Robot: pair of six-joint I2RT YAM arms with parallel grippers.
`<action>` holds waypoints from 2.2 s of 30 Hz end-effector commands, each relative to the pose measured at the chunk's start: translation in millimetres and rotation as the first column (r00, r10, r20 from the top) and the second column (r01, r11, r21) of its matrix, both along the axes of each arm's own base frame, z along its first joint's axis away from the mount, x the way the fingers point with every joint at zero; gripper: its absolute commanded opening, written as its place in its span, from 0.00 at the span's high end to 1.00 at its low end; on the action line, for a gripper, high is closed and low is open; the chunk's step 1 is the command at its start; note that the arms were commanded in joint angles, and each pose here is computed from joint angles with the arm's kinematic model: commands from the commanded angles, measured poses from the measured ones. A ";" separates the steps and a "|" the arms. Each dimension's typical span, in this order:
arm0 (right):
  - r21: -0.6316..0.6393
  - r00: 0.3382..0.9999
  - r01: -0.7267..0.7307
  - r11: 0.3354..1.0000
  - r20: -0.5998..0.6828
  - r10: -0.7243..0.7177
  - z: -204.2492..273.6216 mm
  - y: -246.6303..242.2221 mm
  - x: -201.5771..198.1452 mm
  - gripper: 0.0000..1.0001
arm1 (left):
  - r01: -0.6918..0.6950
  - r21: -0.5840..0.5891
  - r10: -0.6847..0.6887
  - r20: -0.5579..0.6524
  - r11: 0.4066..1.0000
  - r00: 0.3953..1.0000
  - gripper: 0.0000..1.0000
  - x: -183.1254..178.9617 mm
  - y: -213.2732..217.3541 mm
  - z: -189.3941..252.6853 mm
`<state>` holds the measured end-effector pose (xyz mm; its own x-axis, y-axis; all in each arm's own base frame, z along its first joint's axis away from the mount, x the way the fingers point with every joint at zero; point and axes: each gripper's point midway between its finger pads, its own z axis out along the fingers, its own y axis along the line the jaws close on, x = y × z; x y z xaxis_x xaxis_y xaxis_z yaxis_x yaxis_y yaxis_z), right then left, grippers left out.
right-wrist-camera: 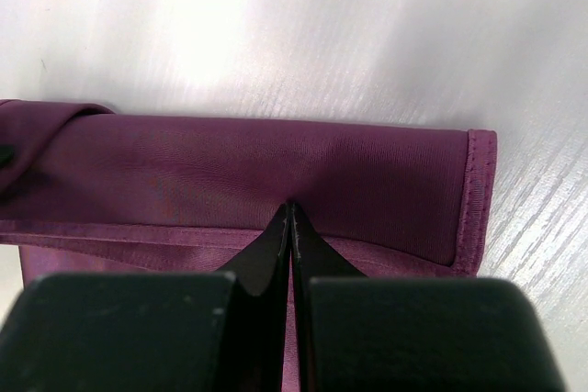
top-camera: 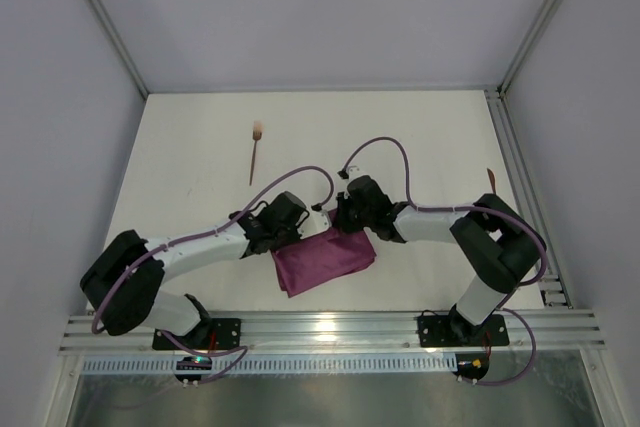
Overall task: Fold the napkin into a case and place the utensils inside
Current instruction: Smooth out the 2/3-rectangle-folded napkin at the center of the board.
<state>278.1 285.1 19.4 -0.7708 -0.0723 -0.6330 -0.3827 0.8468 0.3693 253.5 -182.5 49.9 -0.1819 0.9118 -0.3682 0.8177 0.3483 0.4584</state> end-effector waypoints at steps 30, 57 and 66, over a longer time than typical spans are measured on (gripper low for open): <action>0.040 0.996 -0.043 0.998 0.076 0.040 67.1 -3.5 -5.3 0.82 | 0.164 0.016 -0.156 -0.223 0.986 0.962 1.00 -53.4 12.8 -59.0; -0.099 0.988 0.147 0.984 -0.038 -0.151 4.3 -68.5 3.3 0.89 | 0.197 -0.008 -0.196 -0.123 0.980 0.973 1.00 -52.3 20.1 -52.6; -0.068 0.991 0.132 0.989 -0.019 -0.134 10.3 -69.6 -3.5 0.97 | 0.185 -0.110 -0.195 -0.096 0.977 0.976 0.89 -53.1 6.2 -20.5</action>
<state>269.5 213.7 17.6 -0.8179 -0.0290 -0.5747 -0.2457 0.9207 0.3033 209.6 -174.9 20.7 -0.0300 0.9071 -0.4199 0.8992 0.2080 0.3850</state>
